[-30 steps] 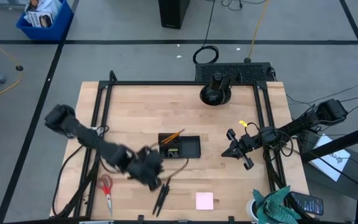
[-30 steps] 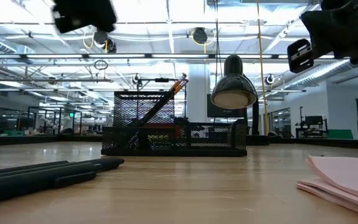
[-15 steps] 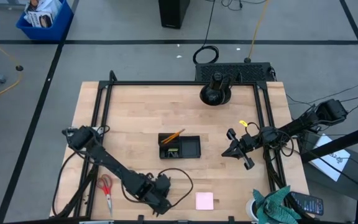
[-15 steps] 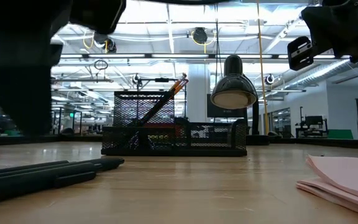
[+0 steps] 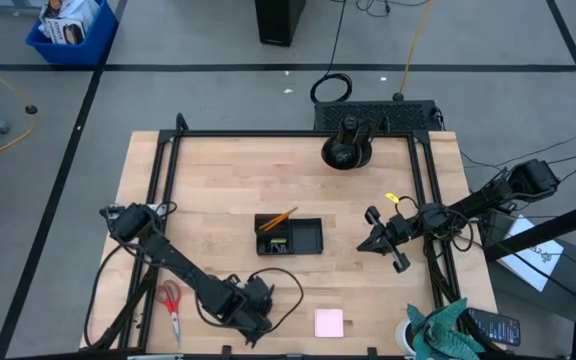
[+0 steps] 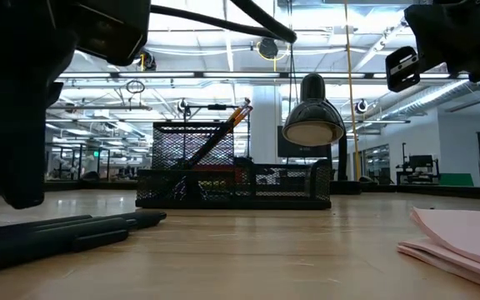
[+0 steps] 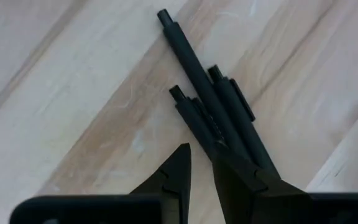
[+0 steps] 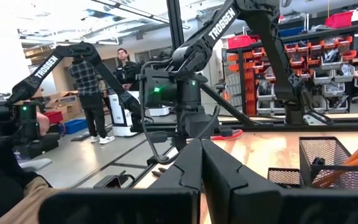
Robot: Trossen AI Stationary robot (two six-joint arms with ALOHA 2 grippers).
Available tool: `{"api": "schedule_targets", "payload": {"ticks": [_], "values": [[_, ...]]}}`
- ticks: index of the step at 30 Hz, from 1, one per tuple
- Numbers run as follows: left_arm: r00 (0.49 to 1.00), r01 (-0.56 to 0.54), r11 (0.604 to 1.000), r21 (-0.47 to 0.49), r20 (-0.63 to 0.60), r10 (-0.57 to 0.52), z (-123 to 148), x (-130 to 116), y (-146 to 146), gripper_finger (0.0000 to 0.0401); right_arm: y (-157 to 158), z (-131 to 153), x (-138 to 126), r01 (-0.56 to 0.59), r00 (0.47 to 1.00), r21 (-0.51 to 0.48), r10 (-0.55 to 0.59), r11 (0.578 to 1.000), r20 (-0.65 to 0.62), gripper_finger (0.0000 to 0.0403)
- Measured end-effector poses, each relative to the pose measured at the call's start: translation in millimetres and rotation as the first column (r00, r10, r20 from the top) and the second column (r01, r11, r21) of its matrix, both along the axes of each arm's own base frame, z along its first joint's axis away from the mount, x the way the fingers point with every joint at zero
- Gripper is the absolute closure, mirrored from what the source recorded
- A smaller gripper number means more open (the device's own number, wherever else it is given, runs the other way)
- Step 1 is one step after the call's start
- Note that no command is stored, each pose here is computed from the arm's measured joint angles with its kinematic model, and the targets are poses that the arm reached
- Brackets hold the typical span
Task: Pick and place office supplies into organizer
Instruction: Put the black pen into the black desk organizer
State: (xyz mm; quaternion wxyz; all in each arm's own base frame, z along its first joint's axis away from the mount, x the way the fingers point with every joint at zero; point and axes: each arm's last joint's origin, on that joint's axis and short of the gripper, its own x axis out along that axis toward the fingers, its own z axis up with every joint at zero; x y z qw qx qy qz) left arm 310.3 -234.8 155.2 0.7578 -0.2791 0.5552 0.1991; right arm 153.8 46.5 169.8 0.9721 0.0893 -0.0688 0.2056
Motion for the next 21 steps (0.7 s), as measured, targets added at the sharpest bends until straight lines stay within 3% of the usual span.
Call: {"api": "schedule_targets", "payload": {"ticks": [10,21], "values": [[1.0,0.0,1.0,0.026,0.001,0.0,-4.6,0.7,0.5,0.0334,0.0,0.0,0.0,0.0,1.0,0.0,0.0,1.0,0.0,0.0403],[0.998,0.002,1.0,-0.024,-0.06,-0.004,-28.4,8.1,-2.2,0.0334,0.0,0.2,0.0,0.0,1.0,0.001,0.0,1.0,0.002,0.0403]]}}
